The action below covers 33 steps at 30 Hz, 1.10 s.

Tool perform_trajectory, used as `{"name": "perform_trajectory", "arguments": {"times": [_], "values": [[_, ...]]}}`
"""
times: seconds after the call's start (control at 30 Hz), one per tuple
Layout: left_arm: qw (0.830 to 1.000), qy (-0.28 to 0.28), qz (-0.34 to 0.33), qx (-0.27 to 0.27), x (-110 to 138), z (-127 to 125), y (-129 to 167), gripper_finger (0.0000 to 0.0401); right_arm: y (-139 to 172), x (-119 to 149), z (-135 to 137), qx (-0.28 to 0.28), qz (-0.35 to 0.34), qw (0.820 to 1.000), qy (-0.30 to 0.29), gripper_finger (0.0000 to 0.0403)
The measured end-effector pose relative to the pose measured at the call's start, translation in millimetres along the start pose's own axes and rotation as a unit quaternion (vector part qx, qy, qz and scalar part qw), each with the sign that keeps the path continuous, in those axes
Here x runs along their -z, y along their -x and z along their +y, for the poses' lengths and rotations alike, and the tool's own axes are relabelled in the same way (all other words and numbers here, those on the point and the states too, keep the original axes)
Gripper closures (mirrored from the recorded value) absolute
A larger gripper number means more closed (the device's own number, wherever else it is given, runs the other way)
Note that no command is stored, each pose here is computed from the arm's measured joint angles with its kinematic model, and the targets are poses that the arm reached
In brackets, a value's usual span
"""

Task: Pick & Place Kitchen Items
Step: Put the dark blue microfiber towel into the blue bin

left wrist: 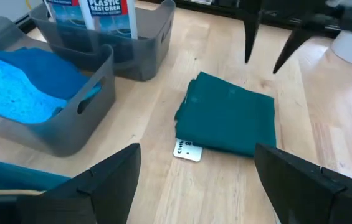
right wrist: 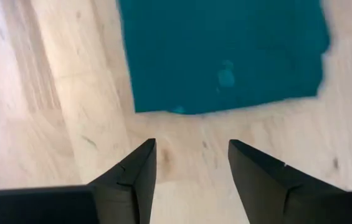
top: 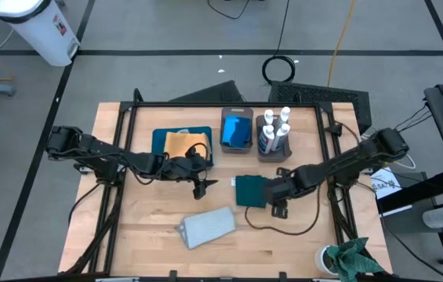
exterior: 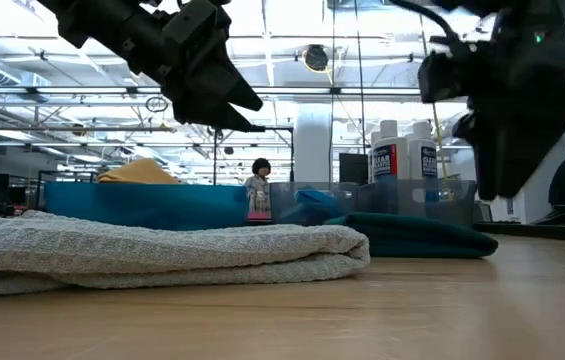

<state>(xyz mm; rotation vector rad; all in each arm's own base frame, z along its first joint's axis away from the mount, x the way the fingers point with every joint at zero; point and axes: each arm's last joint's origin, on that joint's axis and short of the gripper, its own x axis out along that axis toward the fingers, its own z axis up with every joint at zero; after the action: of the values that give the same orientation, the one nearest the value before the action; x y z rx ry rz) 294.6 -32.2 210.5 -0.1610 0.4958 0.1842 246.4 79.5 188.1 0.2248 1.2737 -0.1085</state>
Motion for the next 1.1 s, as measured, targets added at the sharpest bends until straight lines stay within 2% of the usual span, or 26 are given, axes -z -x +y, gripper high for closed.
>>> {"name": "perform_trajectory", "arguments": {"times": [0.1, 0.2, 0.4, 0.53, 0.67, 0.77, 0.9, 1.1], "values": [[1.000, 0.004, -0.001, -0.001, 0, 0, 0, 0.0084, 10, 5, 1, -0.007, -0.036, 0.996, -0.078, 0.0232], [1.000, 0.000, -0.002, -0.001, 0, 0, 0, 0.0084, 5, 14, -4, -0.022, -0.054, 0.986, -0.154, 0.0232], [1.000, 0.002, -0.005, -0.001, -1, 0, 0, 0.0084, -26, 37, -28, -0.051, -0.077, 0.956, -0.277, 0.0232], [1.000, 0.002, -0.004, -0.001, -1, 0, 0, 0.0084, -47, 48, -42, -0.101, -0.130, 0.930, -0.328, 0.0232], [1.000, 0.002, -0.005, 0.000, -1, 0, 0, 0.0084, -58, 57, -53, -0.132, -0.173, 0.912, -0.348, 0.0232], [1.000, 0.002, -0.005, 0.000, -1, 0, 0, 0.0084, -62, 59, -58, -0.137, -0.200, 0.905, -0.350, 0.0232], [1.000, 0.003, -0.008, 0.000, -2, 0, 0, 0.0084, -66, 58, -62, -0.111, -0.215, 0.911, -0.334, 0.0232], [1.000, 0.005, -0.016, -0.002, -3, 0, 0, 0.0084, -75, 52, -66, -0.100, -0.233, 0.914, -0.317, 0.0235]]}}
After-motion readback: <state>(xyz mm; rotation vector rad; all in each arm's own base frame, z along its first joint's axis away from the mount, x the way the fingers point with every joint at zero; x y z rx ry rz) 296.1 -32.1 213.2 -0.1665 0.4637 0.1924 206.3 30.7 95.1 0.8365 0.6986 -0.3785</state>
